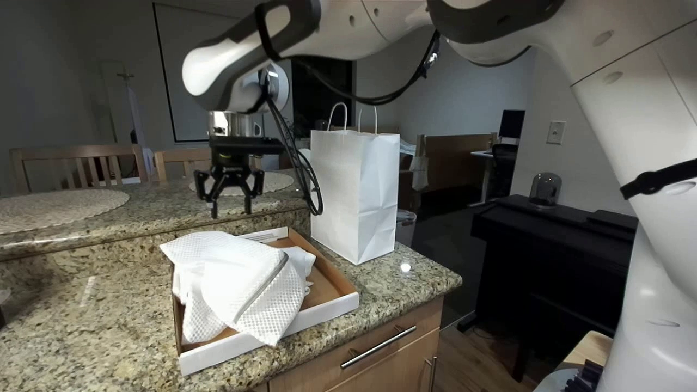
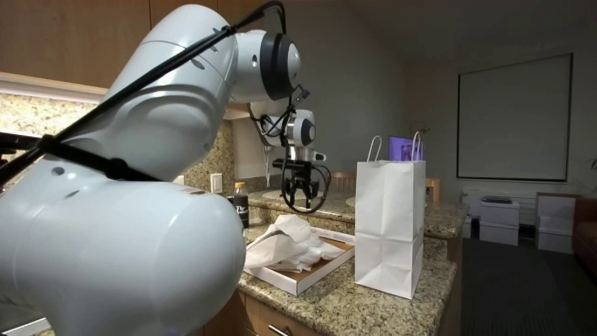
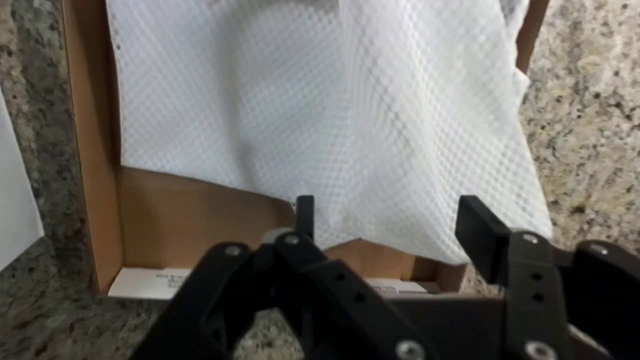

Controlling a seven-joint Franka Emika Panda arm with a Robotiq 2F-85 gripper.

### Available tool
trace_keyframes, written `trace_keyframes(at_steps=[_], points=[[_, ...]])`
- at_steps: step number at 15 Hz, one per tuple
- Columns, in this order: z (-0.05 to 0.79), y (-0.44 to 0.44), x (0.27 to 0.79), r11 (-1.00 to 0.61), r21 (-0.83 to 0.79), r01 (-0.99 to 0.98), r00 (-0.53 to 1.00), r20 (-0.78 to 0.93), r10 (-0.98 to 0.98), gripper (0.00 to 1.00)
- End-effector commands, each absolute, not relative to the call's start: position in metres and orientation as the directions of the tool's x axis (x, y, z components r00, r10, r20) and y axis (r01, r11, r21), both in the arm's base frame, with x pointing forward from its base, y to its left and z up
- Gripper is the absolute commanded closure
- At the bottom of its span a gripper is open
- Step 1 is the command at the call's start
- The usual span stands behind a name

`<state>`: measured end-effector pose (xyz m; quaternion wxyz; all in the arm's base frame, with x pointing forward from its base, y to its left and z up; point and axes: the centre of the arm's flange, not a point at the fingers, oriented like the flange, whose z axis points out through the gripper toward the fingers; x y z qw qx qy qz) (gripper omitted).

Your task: Pick a towel from the box and put it in the paper bag

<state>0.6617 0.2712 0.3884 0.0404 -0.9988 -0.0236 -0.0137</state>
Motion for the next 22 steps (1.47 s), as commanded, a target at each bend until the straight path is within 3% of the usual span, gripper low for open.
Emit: trace_keyframes(at_steps=[1,9,10,11,20,22], points=[[0.338,0.272,0.638,-0.997,-0.060,0.047,0.997,-0.061,0.050,0.01],[0.297,0.283,0.615,-0.994,-0.078,0.081,0.980,-0.178,0.094,0.00],[0.291,0.284,0.616,-0.994,-0.072,0.079,0.978,-0.189,0.092,0.25],[0.287,0.286,0.616,-0.996,-0.063,0.069,0.977,-0.195,0.080,0.26],[0.280,0.279,0.619,-0.984,-0.149,0.100,0.945,-0.296,0.141,0.85],[0.287,0.278,0.617,-0.969,-0.198,0.150,0.922,-0.325,0.210,0.88]])
